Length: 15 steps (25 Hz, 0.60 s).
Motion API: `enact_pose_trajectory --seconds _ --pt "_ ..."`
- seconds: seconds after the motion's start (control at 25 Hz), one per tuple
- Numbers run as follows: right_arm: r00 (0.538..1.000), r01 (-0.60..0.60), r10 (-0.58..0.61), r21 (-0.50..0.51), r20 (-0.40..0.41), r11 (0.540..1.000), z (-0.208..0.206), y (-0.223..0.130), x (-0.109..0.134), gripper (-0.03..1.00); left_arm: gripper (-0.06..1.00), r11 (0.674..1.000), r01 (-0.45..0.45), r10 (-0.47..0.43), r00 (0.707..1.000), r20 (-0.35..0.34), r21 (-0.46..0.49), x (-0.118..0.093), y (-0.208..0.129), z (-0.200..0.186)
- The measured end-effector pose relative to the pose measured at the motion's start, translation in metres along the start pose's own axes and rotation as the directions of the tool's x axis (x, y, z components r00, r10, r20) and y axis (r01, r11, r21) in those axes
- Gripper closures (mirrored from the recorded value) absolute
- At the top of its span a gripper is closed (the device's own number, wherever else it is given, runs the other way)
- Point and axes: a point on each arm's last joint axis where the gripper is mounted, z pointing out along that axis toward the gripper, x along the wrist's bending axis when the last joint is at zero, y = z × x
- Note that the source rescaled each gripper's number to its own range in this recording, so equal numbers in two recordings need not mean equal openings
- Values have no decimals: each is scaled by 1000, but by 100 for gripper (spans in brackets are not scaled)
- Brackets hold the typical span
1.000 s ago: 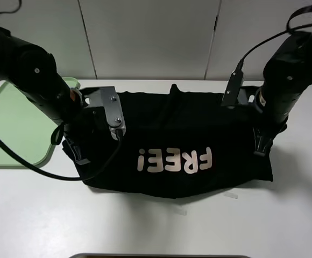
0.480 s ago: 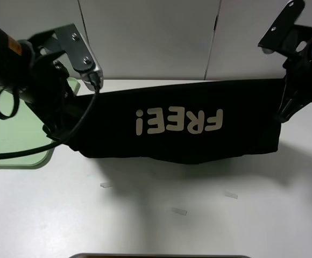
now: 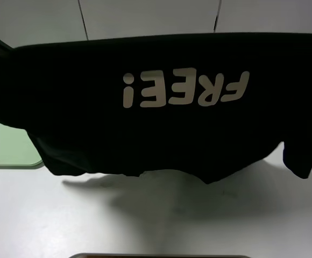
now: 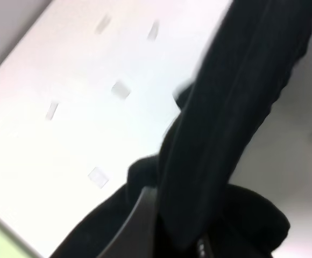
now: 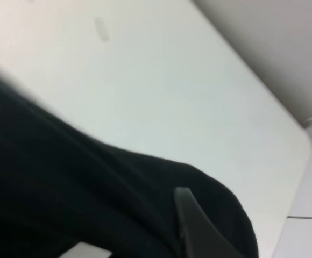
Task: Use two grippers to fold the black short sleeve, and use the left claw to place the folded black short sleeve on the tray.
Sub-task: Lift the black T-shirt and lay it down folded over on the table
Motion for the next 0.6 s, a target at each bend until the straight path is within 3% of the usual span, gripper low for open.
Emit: enact_pose_trajectory --seconds 0.36,0.48,0.6 --pt "990 -127 135 -201 28 971 -85 -27 -9 97 94 961 31 10 990 143 -276 -29 15 -68" --pt "987 -149 159 -247 23 957 -99 -23 -13 97 94 956 10 29 992 126 -293 -29 17 -72" --pt "989 -134 145 -237 28 962 -89 -14 -16 97 94 974 -35 51 997 66 -225 -20 15 -58"
